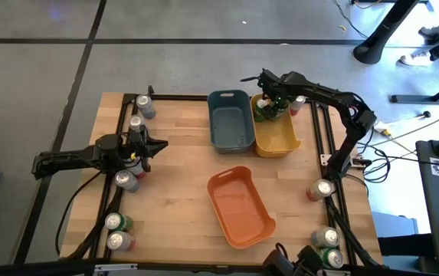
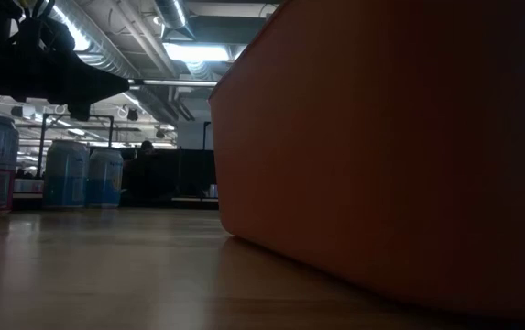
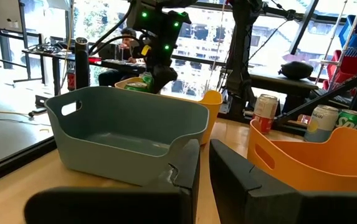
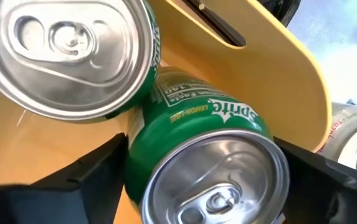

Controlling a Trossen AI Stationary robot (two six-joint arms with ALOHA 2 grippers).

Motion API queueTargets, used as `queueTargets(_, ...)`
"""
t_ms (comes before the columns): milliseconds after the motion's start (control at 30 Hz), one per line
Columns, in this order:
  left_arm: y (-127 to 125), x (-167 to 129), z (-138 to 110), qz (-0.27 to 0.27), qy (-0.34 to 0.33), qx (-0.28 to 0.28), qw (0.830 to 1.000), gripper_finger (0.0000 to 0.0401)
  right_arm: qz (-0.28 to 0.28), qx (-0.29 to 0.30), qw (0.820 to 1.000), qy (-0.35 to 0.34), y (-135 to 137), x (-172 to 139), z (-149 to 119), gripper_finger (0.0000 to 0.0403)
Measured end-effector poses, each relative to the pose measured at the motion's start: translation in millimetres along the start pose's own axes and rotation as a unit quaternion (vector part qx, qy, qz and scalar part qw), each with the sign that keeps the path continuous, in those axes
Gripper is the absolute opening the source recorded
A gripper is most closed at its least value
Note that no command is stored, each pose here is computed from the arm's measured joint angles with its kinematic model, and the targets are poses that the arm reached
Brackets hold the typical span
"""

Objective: Sort soda cans
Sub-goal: Put the green soda can into the yellow bin

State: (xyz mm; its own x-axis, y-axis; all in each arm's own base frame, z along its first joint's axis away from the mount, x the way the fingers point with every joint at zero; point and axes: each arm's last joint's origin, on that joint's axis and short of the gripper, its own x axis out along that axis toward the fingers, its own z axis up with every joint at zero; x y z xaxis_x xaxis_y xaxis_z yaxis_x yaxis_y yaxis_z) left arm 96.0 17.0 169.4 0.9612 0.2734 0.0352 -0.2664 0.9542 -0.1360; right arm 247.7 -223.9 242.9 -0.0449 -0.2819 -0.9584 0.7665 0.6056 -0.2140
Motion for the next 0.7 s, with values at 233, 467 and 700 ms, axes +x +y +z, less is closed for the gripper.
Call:
queueTargets(233, 0, 0, 0, 0.0, 0.0, 0.0, 1.0, 0.0029, -0.001, 0.001, 1.0, -0.005, 0, -1, 1, 0.0379)
queueTargets(467, 0, 0, 0, 0.0, 0.001, 0.0, 1.0, 0.0029, -0.003, -0.001, 1.0, -0.006, 0, -1, 1, 0.0375)
queueTargets(700, 0, 0, 0, 0.0, 0.001, -0.001, 1.0, 0.0029, 0.002, -0.015, 1.0, -0.016, 1, -38, -7, 0.0361)
